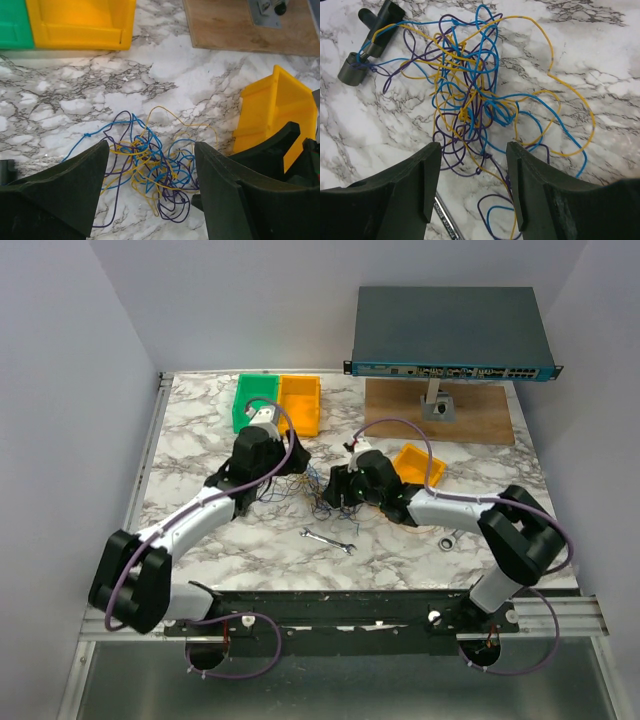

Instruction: Untangle the cables

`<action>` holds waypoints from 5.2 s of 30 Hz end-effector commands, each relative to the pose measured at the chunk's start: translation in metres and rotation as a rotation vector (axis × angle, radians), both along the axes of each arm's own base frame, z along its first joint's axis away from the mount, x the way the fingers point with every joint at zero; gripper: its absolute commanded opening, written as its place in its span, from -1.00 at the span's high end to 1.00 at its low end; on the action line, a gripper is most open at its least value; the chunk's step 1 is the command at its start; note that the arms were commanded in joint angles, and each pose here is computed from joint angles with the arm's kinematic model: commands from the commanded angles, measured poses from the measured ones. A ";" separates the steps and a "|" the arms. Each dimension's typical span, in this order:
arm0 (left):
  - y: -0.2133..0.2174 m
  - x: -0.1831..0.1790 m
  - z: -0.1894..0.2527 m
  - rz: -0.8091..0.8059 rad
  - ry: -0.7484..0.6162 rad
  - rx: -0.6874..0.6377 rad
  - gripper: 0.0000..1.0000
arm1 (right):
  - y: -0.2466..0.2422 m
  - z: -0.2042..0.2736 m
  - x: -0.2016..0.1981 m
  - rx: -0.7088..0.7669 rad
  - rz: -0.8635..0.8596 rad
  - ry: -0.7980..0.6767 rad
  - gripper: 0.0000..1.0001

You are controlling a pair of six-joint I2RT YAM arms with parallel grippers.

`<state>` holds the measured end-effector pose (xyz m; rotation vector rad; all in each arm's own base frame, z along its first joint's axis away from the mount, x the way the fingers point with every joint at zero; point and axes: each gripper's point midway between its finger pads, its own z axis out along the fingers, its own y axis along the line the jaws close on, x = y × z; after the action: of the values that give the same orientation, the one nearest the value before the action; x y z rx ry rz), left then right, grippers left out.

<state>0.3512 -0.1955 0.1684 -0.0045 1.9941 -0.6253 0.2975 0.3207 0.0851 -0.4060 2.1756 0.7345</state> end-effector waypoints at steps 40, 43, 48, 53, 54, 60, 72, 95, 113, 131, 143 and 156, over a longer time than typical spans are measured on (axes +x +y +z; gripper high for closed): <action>0.090 -0.003 -0.024 0.404 0.028 -0.084 1.00 | -0.209 0.057 0.009 0.181 -1.042 -0.450 0.99; 0.104 -0.010 -0.019 0.473 -0.017 -0.107 1.00 | -0.200 0.062 0.007 0.226 -0.968 -0.463 0.99; 0.113 -0.012 -0.018 0.524 -0.012 -0.096 1.00 | -0.169 0.064 0.016 0.186 -0.806 -0.463 0.99; 0.069 -0.010 0.001 0.248 -0.084 -0.119 1.00 | -0.106 0.076 -0.001 0.228 -0.388 -0.517 0.96; 0.058 -0.009 0.009 0.177 -0.126 -0.130 1.00 | -0.091 0.080 -0.007 0.242 -0.292 -0.532 0.81; 0.012 -0.018 0.022 -0.095 -0.167 -0.203 1.00 | -0.040 0.072 -0.027 0.269 0.008 -0.496 -0.35; 0.003 -0.024 0.027 -0.153 -0.186 -0.224 1.00 | 0.003 0.005 0.002 0.118 0.055 -0.237 -0.58; 0.087 -0.008 -0.004 0.376 -0.066 -0.118 1.00 | -0.070 -0.016 0.051 -0.114 -0.501 -0.254 0.99; 0.137 -0.026 -0.001 0.639 -0.105 -0.132 1.00 | -0.140 0.048 0.037 0.015 -0.754 -0.467 0.99; -0.088 -0.020 -0.022 -0.455 0.066 0.026 -0.50 | -0.080 0.047 0.025 0.108 -0.410 -0.457 0.99; -0.134 -0.035 -0.088 -0.626 0.420 0.101 -0.20 | -0.090 0.046 0.028 0.088 -0.467 -0.454 0.99; -0.055 0.002 -0.055 -0.230 0.254 0.074 1.00 | -0.159 0.045 0.035 0.020 -0.875 -0.464 0.99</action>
<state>0.3223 -0.3017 0.0797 0.4847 2.4319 -0.8695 0.3302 0.2020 0.1227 0.1369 1.7198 0.2889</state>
